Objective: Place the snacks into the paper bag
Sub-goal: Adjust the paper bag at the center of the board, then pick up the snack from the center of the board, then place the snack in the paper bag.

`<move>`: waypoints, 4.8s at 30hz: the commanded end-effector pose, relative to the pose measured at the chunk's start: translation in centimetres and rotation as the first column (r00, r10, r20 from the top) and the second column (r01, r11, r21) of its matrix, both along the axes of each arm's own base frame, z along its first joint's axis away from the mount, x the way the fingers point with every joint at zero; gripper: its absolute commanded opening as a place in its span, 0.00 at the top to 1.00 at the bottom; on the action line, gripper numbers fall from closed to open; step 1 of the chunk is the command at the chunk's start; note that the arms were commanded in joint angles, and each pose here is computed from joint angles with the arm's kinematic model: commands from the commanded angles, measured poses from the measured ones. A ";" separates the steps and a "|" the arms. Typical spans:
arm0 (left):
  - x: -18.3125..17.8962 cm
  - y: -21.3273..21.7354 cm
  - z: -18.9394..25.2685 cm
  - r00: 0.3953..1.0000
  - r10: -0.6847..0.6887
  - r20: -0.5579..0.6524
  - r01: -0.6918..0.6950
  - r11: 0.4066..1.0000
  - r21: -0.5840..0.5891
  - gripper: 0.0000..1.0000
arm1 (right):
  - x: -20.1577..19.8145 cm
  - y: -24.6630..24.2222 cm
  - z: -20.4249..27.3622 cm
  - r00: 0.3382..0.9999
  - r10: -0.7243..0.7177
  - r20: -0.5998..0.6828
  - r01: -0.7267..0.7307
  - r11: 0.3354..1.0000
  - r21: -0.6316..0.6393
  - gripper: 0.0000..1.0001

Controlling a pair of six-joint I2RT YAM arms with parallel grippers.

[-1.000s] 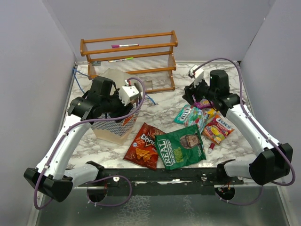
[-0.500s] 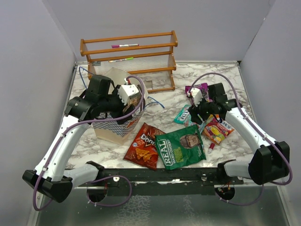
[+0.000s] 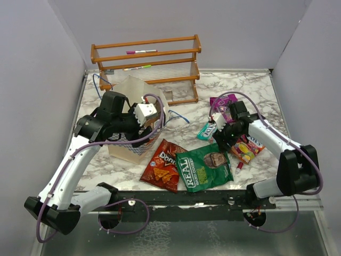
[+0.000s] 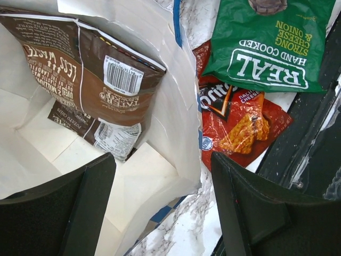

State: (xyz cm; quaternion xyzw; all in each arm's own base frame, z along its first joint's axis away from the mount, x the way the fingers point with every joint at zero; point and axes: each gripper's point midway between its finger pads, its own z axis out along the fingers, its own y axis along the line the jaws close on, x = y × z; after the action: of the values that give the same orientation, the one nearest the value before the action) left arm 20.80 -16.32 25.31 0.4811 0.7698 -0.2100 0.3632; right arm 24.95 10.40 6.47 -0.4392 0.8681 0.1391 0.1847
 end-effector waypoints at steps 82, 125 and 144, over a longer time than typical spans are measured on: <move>10.8 -19.1 15.4 0.900 -0.322 0.293 0.431 0.761 -0.486 0.26 | 8.9 8.4 38.7 0.675 0.029 0.737 -0.395 0.858 0.328 0.99; 14.6 -20.7 27.0 0.918 0.005 0.397 0.266 0.735 -0.624 1.00 | 3.6 -0.2 45.7 0.428 -0.360 0.829 -0.049 0.907 0.419 0.10; 10.8 -5.9 31.9 0.658 0.349 0.667 -0.043 0.902 -0.429 1.00 | 2.9 -1.0 44.0 0.439 -0.358 0.824 -0.036 0.909 0.415 0.09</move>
State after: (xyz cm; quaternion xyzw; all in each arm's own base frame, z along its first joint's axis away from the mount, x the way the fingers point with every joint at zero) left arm 31.80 -26.54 56.07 0.3760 0.5486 -0.2069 0.7175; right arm 27.81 9.74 49.96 -0.3252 0.6439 0.0382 0.6915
